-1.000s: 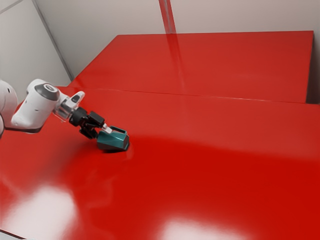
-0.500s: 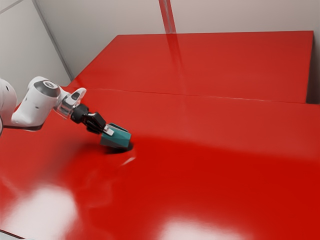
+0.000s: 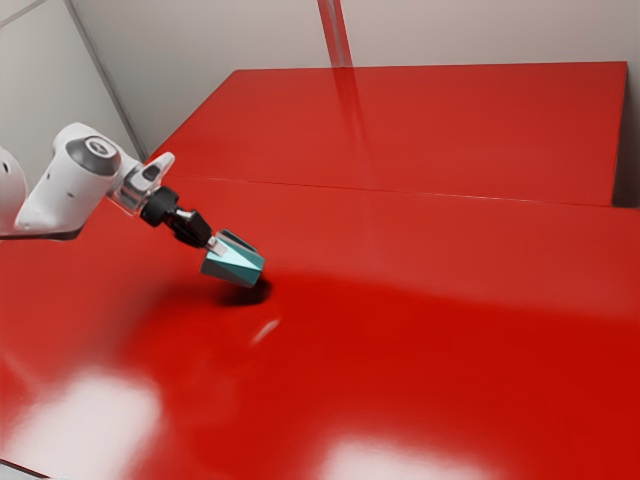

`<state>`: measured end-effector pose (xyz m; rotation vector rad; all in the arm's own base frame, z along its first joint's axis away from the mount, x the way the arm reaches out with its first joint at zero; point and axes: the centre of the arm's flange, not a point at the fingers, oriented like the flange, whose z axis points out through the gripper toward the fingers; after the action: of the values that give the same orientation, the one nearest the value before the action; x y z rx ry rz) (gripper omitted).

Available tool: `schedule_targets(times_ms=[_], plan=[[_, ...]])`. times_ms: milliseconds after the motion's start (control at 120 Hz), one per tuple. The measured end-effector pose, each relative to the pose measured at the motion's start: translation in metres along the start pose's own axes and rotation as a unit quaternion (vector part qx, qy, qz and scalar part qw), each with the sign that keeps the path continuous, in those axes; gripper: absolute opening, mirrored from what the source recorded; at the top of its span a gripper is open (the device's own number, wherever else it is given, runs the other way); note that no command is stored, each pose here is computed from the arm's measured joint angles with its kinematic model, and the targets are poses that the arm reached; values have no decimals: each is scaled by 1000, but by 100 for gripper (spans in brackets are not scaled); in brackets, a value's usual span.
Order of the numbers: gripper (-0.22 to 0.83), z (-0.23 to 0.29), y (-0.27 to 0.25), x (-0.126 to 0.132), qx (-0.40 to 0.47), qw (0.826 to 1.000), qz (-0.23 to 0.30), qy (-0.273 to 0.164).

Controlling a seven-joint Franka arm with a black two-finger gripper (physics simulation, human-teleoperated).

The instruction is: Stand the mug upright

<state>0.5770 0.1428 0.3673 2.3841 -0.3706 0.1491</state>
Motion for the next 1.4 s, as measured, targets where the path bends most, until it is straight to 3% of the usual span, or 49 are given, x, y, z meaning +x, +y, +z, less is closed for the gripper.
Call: schedule_targets(times_ms=[117,300,517,792,1350,1400], plan=[[-17,4,31,6,81,995,42,-40],[-17,17,71,10,205,970,86,-100],[-17,31,96,-2,281,949,86,-115],[-17,55,120,-6,299,944,70,-124],[-17,104,146,-16,300,935,48,-186],[-13,107,147,-16,299,934,46,-188]])
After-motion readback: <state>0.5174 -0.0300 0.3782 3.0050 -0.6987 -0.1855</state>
